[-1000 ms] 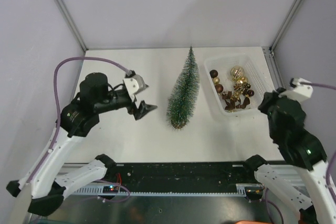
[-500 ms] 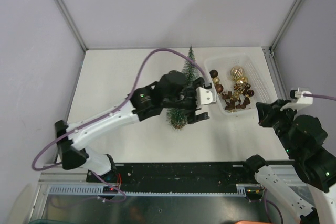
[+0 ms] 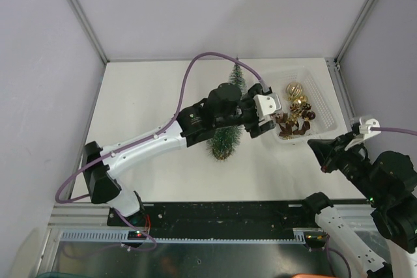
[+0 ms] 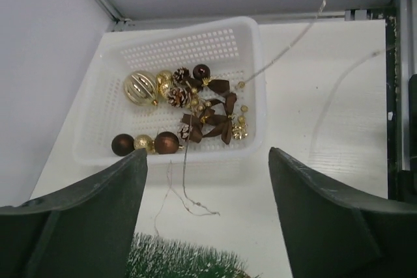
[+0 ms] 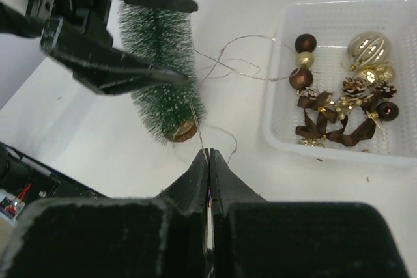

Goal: Decorate the small christmas tree

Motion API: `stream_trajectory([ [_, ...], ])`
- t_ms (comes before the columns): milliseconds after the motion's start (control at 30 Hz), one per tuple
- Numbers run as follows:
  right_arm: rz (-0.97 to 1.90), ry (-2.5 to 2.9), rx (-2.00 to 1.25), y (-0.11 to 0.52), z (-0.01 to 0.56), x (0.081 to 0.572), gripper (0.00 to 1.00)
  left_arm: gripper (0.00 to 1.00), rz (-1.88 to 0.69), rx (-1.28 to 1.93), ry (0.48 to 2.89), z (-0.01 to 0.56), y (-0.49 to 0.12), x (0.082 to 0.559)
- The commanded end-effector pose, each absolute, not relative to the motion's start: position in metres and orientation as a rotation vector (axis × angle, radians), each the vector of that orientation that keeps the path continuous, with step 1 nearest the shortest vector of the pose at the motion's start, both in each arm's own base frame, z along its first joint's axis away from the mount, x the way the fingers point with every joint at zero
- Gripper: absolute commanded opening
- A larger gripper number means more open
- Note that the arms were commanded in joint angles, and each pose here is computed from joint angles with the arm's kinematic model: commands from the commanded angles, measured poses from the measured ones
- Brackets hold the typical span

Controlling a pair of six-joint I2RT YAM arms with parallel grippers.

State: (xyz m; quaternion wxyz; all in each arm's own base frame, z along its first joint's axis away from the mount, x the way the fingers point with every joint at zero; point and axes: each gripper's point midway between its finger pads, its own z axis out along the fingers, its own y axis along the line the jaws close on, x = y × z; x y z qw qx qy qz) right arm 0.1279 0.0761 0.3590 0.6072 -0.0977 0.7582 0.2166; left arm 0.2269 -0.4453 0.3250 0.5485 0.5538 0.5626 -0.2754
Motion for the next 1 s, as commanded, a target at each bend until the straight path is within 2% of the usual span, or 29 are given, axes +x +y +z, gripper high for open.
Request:
stream_trajectory([
  [0, 0.568, 1.711, -0.374, 0.090, 0.370, 0.108, 0.00, 0.67, -0.754, 1.221, 1.263, 0.367, -0.454, 0.220],
  [33, 0.581, 1.716, -0.391, 0.093, 0.370, 0.107, 0.00, 0.55, -0.770, 1.233, 1.261, 0.365, -0.454, 0.217],
  [67, 0.589, 1.722, -0.405, 0.095, 0.369, 0.107, 0.00, 0.40, -0.782, 1.240, 1.257, 0.365, -0.453, 0.213],
  [133, 0.611, 1.725, -0.430, 0.099, 0.368, 0.105, 0.00, 0.18, -0.794, 1.255, 1.255, 0.365, -0.448, 0.207],
  [200, 0.619, 1.722, -0.439, 0.101, 0.369, 0.104, 0.00, 0.06, -0.799, 1.264, 1.259, 0.366, -0.442, 0.201],
  [233, 0.620, 1.721, -0.442, 0.101, 0.369, 0.103, 0.00, 0.03, -0.799, 1.268, 1.265, 0.366, -0.438, 0.199],
  [433, 0.641, 1.762, -0.466, 0.108, 0.363, 0.108, 0.00, 0.00, -0.816, 1.223, 1.260, 0.393, -0.414, 0.187],
  [667, 0.692, 1.895, -0.460, 0.124, 0.340, 0.131, 0.00, 0.02, -0.880, 1.173, 1.215, 0.437, -0.403, 0.174],
  [967, 0.781, 1.905, -0.451, 0.149, 0.331, 0.156, 0.00, 0.05, -0.982, 1.226, 1.231, 0.435, -0.400, 0.153],
])
